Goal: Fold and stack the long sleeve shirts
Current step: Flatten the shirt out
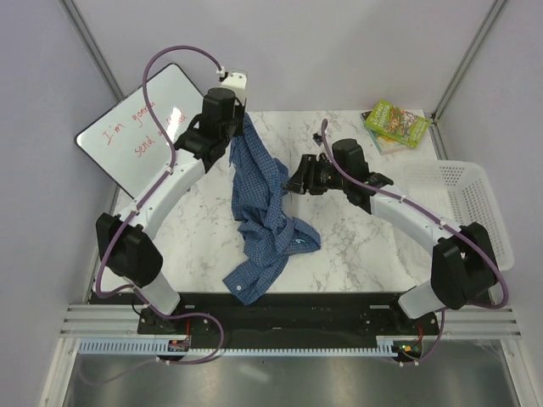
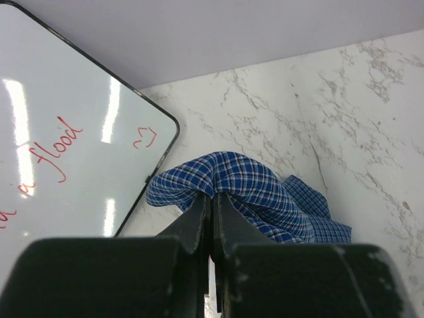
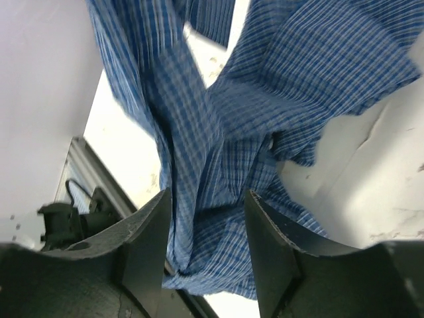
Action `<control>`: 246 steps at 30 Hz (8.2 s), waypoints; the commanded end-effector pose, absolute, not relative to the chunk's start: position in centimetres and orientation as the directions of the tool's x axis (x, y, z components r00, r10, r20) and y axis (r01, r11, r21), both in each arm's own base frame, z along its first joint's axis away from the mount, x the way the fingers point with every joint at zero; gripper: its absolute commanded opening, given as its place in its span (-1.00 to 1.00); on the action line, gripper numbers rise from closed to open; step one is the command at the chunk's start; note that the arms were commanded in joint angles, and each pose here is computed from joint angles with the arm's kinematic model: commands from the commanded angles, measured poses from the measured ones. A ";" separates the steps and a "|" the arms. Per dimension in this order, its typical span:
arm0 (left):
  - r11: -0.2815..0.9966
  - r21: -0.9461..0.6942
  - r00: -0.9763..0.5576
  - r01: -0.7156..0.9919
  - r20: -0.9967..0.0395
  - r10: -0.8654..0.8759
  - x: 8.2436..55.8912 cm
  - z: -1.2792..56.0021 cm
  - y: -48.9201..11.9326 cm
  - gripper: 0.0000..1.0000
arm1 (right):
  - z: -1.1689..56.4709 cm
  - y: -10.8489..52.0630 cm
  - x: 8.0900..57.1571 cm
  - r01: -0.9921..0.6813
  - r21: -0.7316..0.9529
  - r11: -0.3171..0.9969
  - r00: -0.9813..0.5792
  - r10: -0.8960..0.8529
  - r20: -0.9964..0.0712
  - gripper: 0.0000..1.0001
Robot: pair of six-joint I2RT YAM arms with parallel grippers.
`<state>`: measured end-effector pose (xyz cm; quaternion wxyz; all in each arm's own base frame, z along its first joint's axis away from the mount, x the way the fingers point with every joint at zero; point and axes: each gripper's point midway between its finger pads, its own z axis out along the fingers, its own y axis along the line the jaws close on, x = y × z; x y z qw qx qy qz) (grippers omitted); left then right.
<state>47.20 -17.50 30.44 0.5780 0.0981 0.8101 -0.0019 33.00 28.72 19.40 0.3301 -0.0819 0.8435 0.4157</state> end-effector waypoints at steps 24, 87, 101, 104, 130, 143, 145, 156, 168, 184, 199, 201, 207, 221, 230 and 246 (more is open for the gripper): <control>0.997 0.078 -0.146 0.019 -0.986 0.080 47.7 38.2 -12.7 -0.96 | 18.8 32.9 26.9 -0.722 0.146 0.676 -0.429 -0.271 -0.862 -0.09; 0.920 -0.076 -0.507 0.385 -0.850 0.142 34.2 25.1 -13.7 -0.97 | 16.2 19.0 30.6 -0.689 -0.149 0.710 -0.317 -0.480 -0.818 -1.00; 0.932 -0.158 -0.548 0.325 -0.835 0.049 38.8 26.7 -15.7 -0.96 | 21.3 24.3 31.4 -0.845 -0.083 0.528 -0.175 -0.421 -0.890 0.27; 0.933 -0.157 -0.538 0.323 -0.842 0.045 38.5 27.3 -15.6 -0.96 | 22.1 26.1 32.9 -0.856 -0.088 0.509 -0.153 -0.413 -0.898 0.32; 0.943 -0.120 -0.492 0.309 -0.869 0.051 36.2 31.0 -14.0 -0.96 | 24.4 29.4 37.0 -0.746 -0.216 0.630 -0.103 -0.429 -0.897 -1.00; -0.089 -0.233 -0.184 0.968 -0.910 0.372 8.0 28.7 -29.0 0.19 | 29.0 19.5 29.8 -0.602 -0.083 0.794 -0.120 -0.193 -0.974 -1.00; 0.045 -0.167 -0.172 0.985 -0.923 0.343 11.7 29.8 -27.6 0.38 | 28.8 19.6 26.9 -0.682 -0.109 0.723 -0.073 -0.215 -0.974 -1.00; 0.372 0.044 -0.150 0.927 -0.867 0.475 36.1 23.5 -20.8 0.69 | 22.4 19.4 20.2 -0.889 -0.232 0.394 0.021 -0.474 -0.881 -1.00; 0.466 0.063 -0.290 0.882 -0.708 0.644 51.8 11.2 -21.7 0.58 | 21.9 19.1 20.8 -0.893 -0.232 0.385 -0.008 -0.530 -0.848 -1.00; 0.473 -0.095 -0.406 0.876 -0.676 0.615 41.5 12.0 -16.2 -0.96 | 26.0 18.4 32.4 -0.717 -0.244 0.653 -0.084 -0.429 -0.899 -1.00; 0.645 0.098 -0.328 0.758 -0.798 0.506 38.0 16.2 -10.7 -0.25 | 24.6 16.9 34.6 -0.776 -0.276 0.567 -0.042 -0.483 -0.875 -1.00; 0.636 0.138 -0.305 0.759 -0.788 0.535 39.6 15.9 -10.4 -0.23 | 24.3 17.1 34.1 -0.795 -0.266 0.545 -0.041 -0.486 -0.873 -1.00; 0.500 0.283 -0.142 0.819 -0.743 0.654 42.3 13.6 -11.1 -0.04 | 23.9 17.0 33.8 -0.799 -0.262 0.542 -0.049 -0.494 -0.868 -1.00; 0.244 0.413 0.058 0.877 -0.596 0.801 41.4 6.4 -13.6 0.09 | 23.3 16.8 34.3 -0.795 -0.254 0.551 -0.075 -0.505 -0.860 -1.00; 0.275 0.422 0.030 0.864 -0.589 0.808 42.1 4.6 -13.5 0.11 | 22.9 16.9 34.6 -0.796 -0.243 0.555 -0.091 -0.506 -0.858 -1.00; 0.448 0.489 0.001 0.748 -0.676 0.736 45.7 10.6 -13.0 -0.97 | 26.3 15.4 36.6 -0.665 -0.199 0.720 -0.134 -0.377 -0.916 -1.00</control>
